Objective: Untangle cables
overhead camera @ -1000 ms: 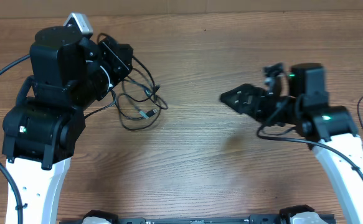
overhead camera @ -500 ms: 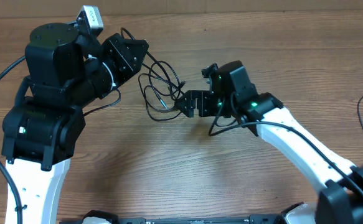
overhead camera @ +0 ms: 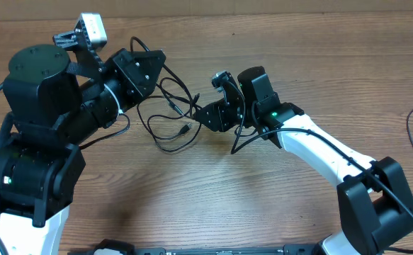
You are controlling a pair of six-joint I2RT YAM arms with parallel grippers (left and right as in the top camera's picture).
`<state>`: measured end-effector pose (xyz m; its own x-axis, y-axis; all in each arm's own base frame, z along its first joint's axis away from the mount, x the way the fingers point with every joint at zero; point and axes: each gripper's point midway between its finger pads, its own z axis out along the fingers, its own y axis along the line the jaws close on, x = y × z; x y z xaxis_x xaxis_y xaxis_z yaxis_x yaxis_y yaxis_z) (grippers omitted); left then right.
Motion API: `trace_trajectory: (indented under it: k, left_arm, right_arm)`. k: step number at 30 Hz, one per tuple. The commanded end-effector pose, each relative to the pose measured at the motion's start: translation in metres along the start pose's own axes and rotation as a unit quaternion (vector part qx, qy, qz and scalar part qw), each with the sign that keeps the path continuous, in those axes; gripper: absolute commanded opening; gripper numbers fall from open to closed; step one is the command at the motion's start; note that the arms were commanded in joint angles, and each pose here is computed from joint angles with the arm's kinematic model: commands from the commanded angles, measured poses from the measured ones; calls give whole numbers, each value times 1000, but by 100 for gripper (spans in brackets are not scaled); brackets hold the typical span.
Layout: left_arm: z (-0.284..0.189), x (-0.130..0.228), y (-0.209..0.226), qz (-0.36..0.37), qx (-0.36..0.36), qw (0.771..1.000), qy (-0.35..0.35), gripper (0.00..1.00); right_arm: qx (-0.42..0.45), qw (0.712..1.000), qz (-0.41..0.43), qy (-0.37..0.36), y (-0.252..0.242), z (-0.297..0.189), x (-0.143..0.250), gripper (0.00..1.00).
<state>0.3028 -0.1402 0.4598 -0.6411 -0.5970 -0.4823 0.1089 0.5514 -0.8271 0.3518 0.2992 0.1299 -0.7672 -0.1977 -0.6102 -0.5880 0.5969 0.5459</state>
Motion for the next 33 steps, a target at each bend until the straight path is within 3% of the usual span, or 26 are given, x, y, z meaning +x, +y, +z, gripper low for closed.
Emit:
trace_trajectory:
  k: [1,6,9,11,12,15,20,24,27,29,32,33]
  left_arm:
    - [-7,-2,-10,14,17,1000,-4,4]
    - [-7,-9,-5,15,2,1000,-22,5]
    - [-9,-21,4,24,-23,998,-55,4]
    - [-12,-32,12,24,-44,995,-81,4]
    - [-15,-41,20,19,-58,993,-99,4]
    - [-25,-59,37,9,-85,988,-128,5]
    - [-59,-95,88,-32,-171,965,-197,4]
    - [-92,-110,138,-79,-253,935,-236,4]
    - [-96,-97,168,-119,-299,924,-208,4]
    - [-85,-78,191,-152,-333,918,-156,14]
    - [-69,-62,208,-183,-349,914,-100,17]
    - [-60,-55,216,-188,-352,914,-67,18]
  right_arm:
    - [-38,998,-51,4,16,1,1,7]
    - [24,999,-16,37,-8,0,19,4]
    - [178,979,85,52,-65,-17,37,4]
    - [293,940,167,43,-108,-43,50,4]
    - [362,904,224,32,-136,-67,59,4]
    - [427,844,323,14,-176,-110,76,4]
    - [462,785,412,-7,-223,-167,95,4]
    - [475,761,442,-11,-240,-193,107,4]
    - [463,770,439,-1,-238,-192,109,4]
    - [407,823,396,19,-225,-169,97,4]
    - [354,867,349,33,-209,-148,84,4]
    - [285,906,308,45,-188,-129,74,4]
